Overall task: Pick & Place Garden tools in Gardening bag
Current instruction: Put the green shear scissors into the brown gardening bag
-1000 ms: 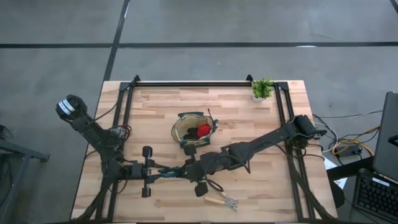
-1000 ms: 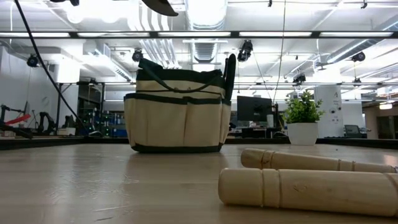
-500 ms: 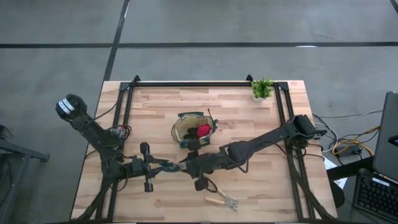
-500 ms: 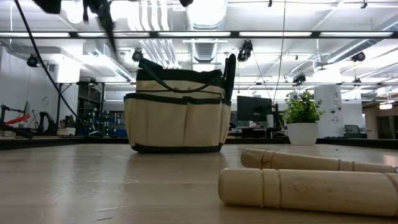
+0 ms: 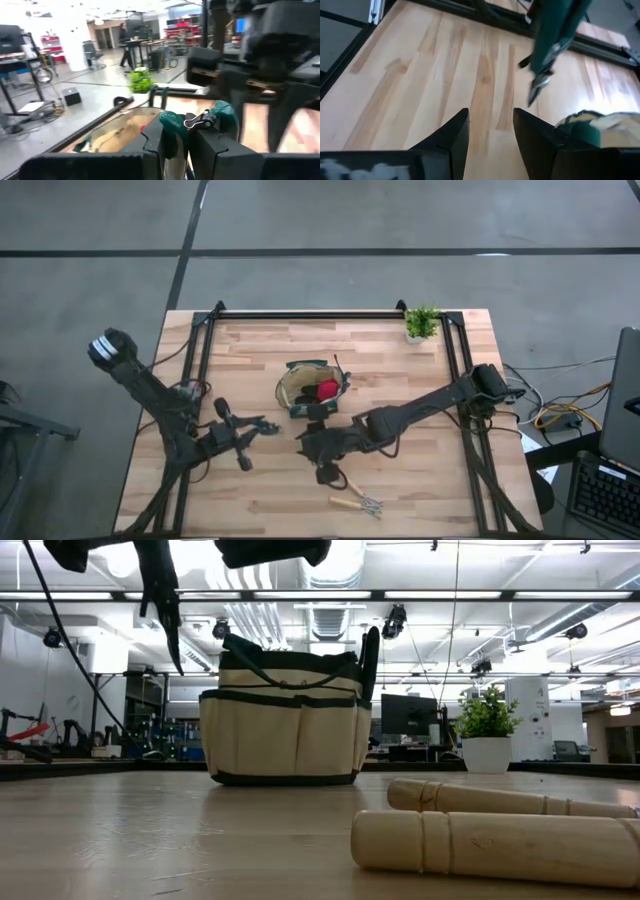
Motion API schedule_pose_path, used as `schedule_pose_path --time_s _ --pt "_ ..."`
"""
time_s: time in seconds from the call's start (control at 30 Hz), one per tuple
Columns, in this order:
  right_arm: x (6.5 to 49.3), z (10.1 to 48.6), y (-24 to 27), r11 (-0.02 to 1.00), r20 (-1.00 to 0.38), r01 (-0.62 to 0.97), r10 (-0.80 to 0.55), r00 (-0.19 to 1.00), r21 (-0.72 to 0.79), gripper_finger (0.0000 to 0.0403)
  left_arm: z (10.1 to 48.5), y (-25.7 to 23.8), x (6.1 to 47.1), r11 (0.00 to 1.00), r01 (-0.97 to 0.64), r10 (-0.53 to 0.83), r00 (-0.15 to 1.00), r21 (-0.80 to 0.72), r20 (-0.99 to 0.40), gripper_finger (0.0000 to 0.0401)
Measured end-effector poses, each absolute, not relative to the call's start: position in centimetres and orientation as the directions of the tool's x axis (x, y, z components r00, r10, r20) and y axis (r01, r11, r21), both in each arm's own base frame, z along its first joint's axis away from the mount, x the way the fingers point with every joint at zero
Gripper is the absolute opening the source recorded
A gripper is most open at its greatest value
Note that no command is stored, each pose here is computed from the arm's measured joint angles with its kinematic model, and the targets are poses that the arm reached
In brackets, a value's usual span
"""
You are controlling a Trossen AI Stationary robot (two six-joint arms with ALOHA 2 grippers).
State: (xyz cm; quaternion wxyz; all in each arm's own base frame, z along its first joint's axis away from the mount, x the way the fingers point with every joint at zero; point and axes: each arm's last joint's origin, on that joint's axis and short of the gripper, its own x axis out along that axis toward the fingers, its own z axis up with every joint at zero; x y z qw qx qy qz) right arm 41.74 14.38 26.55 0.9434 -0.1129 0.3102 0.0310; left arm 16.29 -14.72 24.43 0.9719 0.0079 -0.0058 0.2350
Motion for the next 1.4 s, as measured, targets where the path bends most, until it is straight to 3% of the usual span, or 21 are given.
schedule_pose_path --time_s 0.4,0.6,0.73,1.13,1.4 --pt "41.2 26.2 14.8 0.972 -0.634 -0.138 -0.013 0.773 -0.189 0.0118 24.7 -11.7 17.6 0.818 -0.552 0.560 0.829 0.163 0.000 0.0064" --pt "41.2 26.1 14.7 0.972 -0.636 -0.139 -0.014 0.772 -0.190 0.0108 24.9 -9.8 18.7 0.860 -0.482 0.490 0.871 0.171 -0.010 0.0064" --pt "41.2 26.2 14.7 0.971 -0.635 -0.141 -0.013 0.772 -0.192 0.0103 23.7 -8.3 19.1 0.838 -0.507 0.525 0.850 0.200 -0.044 0.0064" --pt "41.2 26.2 14.7 0.969 -0.635 -0.146 -0.013 0.772 -0.197 0.0094 21.4 -5.7 18.0 0.904 -0.402 0.415 0.907 0.148 -0.071 0.0064" --pt "41.2 26.2 14.7 0.970 -0.632 -0.145 -0.012 0.775 -0.196 0.0104 20.2 -4.2 17.4 0.880 -0.455 0.466 0.882 0.135 -0.066 0.0065"
